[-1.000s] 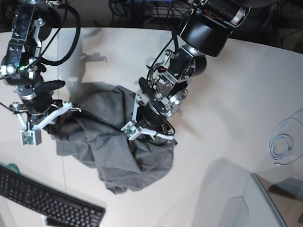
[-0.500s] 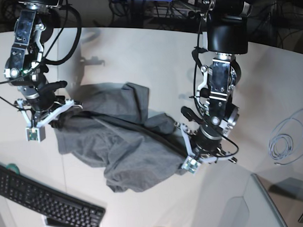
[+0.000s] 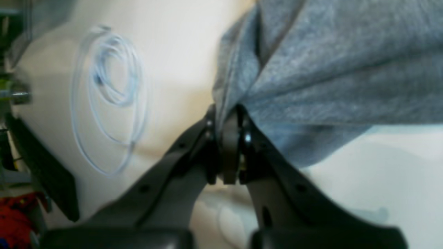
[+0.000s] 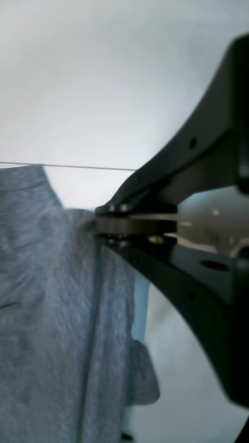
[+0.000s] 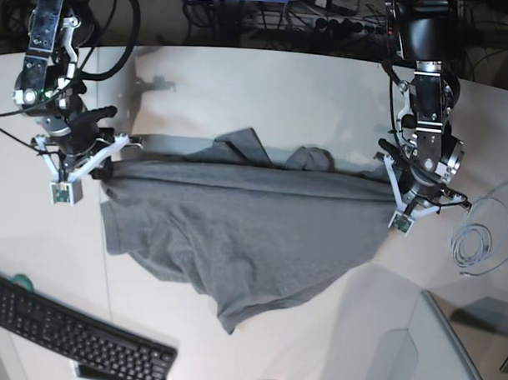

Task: Layout the t-shirt on the table in an organized manner, then fold the t-shirt properly
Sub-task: 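Lift the t-shirt with both grippers and stretch it apart, then lay the t-shirt down and release it from both grippers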

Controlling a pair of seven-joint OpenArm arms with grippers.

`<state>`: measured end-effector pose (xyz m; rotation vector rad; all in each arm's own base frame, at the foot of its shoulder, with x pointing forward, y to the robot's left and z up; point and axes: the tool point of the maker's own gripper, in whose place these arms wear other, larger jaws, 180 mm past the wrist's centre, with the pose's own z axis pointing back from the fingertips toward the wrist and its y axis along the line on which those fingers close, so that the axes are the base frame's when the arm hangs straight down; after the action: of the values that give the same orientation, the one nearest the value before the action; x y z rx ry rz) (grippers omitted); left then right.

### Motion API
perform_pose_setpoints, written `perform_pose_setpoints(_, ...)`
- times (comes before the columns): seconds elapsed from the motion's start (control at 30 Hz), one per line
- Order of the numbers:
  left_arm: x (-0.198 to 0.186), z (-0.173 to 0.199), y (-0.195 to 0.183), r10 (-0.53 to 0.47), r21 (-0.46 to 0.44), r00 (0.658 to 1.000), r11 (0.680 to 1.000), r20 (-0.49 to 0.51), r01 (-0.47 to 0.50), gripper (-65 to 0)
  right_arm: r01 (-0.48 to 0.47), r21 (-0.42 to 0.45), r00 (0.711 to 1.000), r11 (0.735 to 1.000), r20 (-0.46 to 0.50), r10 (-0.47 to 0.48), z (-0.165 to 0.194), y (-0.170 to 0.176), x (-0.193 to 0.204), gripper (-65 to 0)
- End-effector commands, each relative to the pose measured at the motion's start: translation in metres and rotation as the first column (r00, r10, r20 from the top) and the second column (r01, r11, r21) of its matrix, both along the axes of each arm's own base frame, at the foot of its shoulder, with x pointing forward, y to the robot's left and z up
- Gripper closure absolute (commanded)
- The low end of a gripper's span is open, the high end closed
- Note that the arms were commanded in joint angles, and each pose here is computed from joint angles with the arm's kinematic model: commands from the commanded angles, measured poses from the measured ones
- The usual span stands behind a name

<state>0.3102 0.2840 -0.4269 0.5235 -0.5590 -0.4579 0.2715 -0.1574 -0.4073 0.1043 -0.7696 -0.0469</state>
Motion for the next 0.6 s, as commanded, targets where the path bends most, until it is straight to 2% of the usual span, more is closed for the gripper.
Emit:
perform_pose_setpoints(0.0, -0.003, 0.011, 0.022, 0.033, 0.063, 0.999, 0.997, 0.019, -0.034, 0.0, 0.042, -0.021, 0.998, 0.999, 0.053, -0.041, 0.013, -0.011, 0.010, 0.0)
perform_pose_setpoints(0.07, -0.020, 0.006, 0.034, 0.065, 0.070, 0.998, 0.995, -0.003, -0.064, 0.0, 0.069, -0.050, 0.997, 0.996, 0.041, -0.067, 0.011, -0.024, 0.006, 0.0)
perform_pose_setpoints(0.2, -0.047, -0.004, 0.049, 0.113, 0.078, 0.993, 0.991, -0.041, -0.109, 0.0, 0.068, -0.060, 0.998, 0.996, -0.010, -0.069, -0.005, -0.029, -0.002, 0.0)
perform_pose_setpoints(0.33, -0.063, -0.015, 0.046, 0.108, 0.076, 0.991, 0.992, -0.078, -0.102, 0.0, 0.063, -0.047, 0.996, 0.997, -0.059, -0.066, -0.017, -0.026, -0.009, 0.0)
perform_pose_setpoints(0.43, -0.063, -0.018, 0.039, 0.112, 0.057, 0.991, 0.993, -0.077, -0.108, 0.0, 0.052, -0.045, 0.998, 0.998, -0.022, -0.054, -0.005, -0.023, -0.002, -0.3)
perform_pose_setpoints(0.57, -0.054, -0.003, 0.035, 0.099, 0.063, 0.995, 0.993, -0.031, -0.097, 0.0, -0.084, -0.030, 0.994, 0.996, 0.063, 0.086, 0.017, 0.000, 0.027, -1.1)
